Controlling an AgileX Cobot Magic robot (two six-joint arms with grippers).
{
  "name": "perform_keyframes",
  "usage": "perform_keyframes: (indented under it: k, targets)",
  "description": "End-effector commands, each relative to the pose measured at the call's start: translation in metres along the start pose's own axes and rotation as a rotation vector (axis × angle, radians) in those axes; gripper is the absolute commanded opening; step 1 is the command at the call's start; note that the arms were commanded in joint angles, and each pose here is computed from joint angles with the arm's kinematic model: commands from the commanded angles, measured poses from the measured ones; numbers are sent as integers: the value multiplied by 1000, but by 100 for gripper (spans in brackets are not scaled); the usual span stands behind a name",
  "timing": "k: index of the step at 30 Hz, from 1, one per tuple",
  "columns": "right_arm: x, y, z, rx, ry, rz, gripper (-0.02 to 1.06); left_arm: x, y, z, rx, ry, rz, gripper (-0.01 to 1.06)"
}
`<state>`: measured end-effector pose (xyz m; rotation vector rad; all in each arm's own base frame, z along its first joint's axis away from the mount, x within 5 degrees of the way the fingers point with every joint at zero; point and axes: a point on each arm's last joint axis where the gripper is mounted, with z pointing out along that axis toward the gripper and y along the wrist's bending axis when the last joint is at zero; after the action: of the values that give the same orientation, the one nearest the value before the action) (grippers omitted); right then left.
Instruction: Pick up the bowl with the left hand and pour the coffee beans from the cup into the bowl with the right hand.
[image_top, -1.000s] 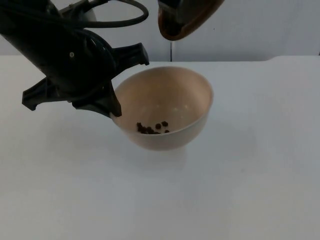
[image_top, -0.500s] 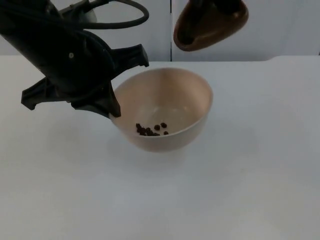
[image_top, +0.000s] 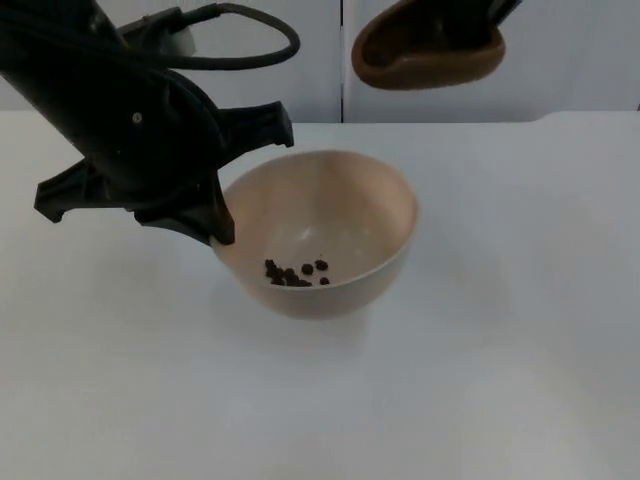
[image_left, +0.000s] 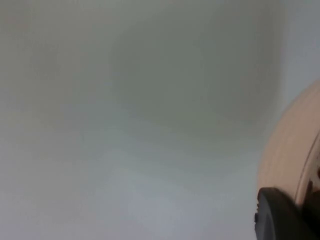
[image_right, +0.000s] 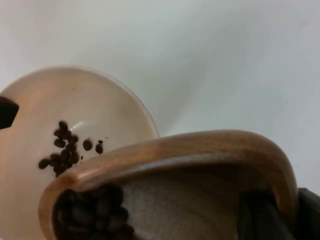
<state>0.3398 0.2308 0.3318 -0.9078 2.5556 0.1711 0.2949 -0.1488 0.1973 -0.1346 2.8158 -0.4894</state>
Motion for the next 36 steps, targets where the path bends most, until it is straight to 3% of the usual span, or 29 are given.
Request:
perform_keyframes:
  k: [1, 11, 17, 24, 36]
  targets:
    - [-2, -1, -7, -9, -30, -1, 0, -1, 1, -2, -3, -15, 11, 0]
    - [-3, -3, -6, 13, -46, -10, 0, -1, 3, -2, -21, -15, 100, 0]
    - [-5, -13, -6, 44, -72, 27, 0, -2, 5, -2, -48, -20, 153, 0]
    - [-2, -34, 11, 64, -35, 103, 0, -3, 6, -2, -56, -27, 171, 0]
    - [-4, -37, 58, 58, 20, 127, 0, -3, 7, 1, -63, -31, 206, 0]
